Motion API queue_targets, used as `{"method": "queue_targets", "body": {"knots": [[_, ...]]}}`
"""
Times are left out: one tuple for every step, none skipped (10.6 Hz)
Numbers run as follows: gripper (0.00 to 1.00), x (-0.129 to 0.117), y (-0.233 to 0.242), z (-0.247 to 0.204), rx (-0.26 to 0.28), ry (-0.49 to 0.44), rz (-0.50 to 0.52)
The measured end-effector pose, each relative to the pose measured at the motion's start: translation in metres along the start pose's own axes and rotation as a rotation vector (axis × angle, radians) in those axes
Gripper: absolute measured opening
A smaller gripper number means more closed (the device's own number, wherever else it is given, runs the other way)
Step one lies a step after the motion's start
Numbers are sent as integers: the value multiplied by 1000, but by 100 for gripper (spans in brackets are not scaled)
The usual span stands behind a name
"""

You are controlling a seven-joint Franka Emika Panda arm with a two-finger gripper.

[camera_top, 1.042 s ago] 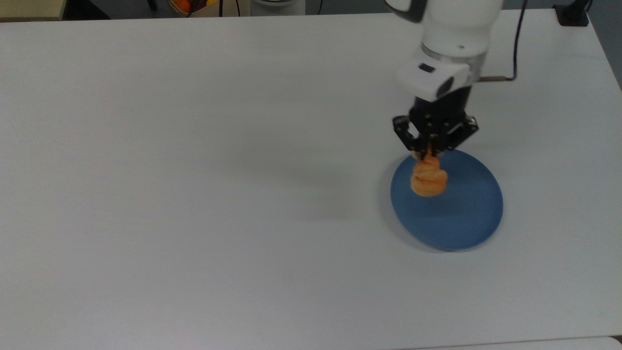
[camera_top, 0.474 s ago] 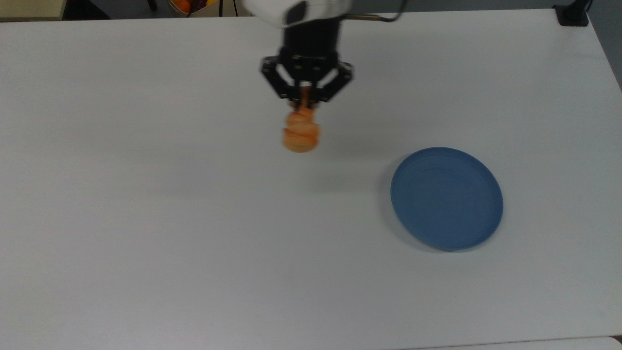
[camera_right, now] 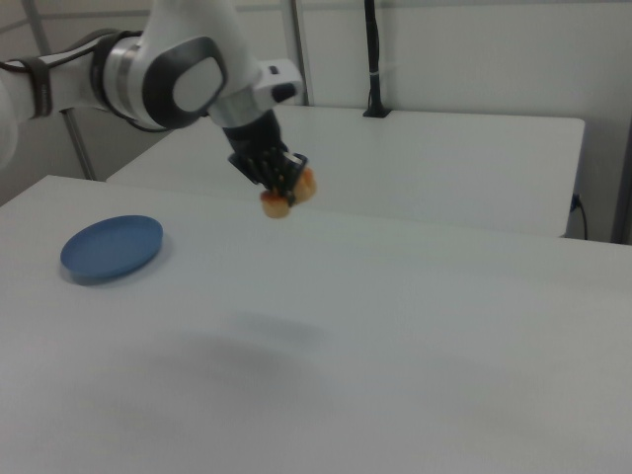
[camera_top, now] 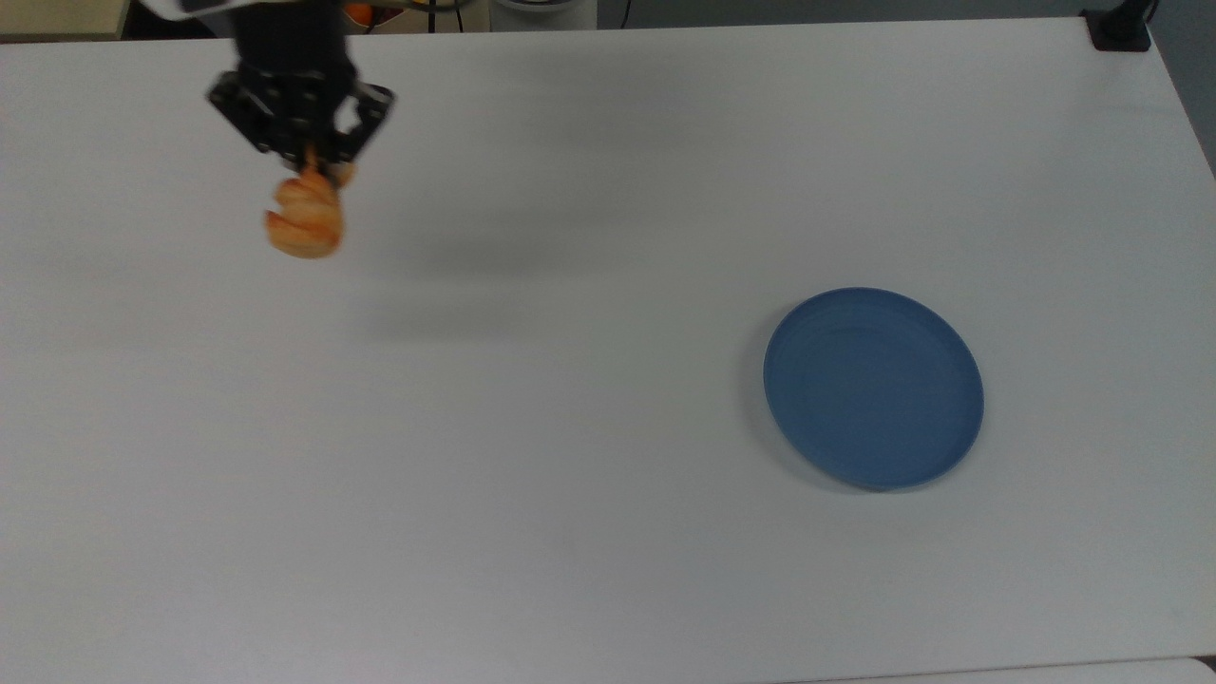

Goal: Put the bread on the table
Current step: 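Lift the bread roll off the plate and carry it away from the plate, then lower the bread roll onto the bare table and release it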

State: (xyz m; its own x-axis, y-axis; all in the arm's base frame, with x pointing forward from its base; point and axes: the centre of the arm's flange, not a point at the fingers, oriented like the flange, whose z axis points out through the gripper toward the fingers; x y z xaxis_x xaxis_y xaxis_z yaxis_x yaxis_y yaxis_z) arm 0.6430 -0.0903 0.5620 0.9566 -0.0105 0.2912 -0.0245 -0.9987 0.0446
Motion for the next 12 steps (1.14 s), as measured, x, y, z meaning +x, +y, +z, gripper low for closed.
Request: {"method": "queue_targets", "body": {"knots": [[12,-8,38,-1,6,-14,0],[12,-17,72,0,2,-24,-1],[12,-27,102,3,-7,-37,-5],[12,-39,131,11,-13,-57,-9],[12,-54,157,20,-14,-82,-22],[12,-73,186,33,-10,-115,-38],[12,-92,211,47,-2,-146,-53],[12,-109,234,62,8,-177,-58],[12,-124,253,77,19,-204,-59],[12,-136,273,91,24,-218,-68],[12,-147,289,101,27,-224,-90],[12,-156,301,112,35,-233,-121]]}}
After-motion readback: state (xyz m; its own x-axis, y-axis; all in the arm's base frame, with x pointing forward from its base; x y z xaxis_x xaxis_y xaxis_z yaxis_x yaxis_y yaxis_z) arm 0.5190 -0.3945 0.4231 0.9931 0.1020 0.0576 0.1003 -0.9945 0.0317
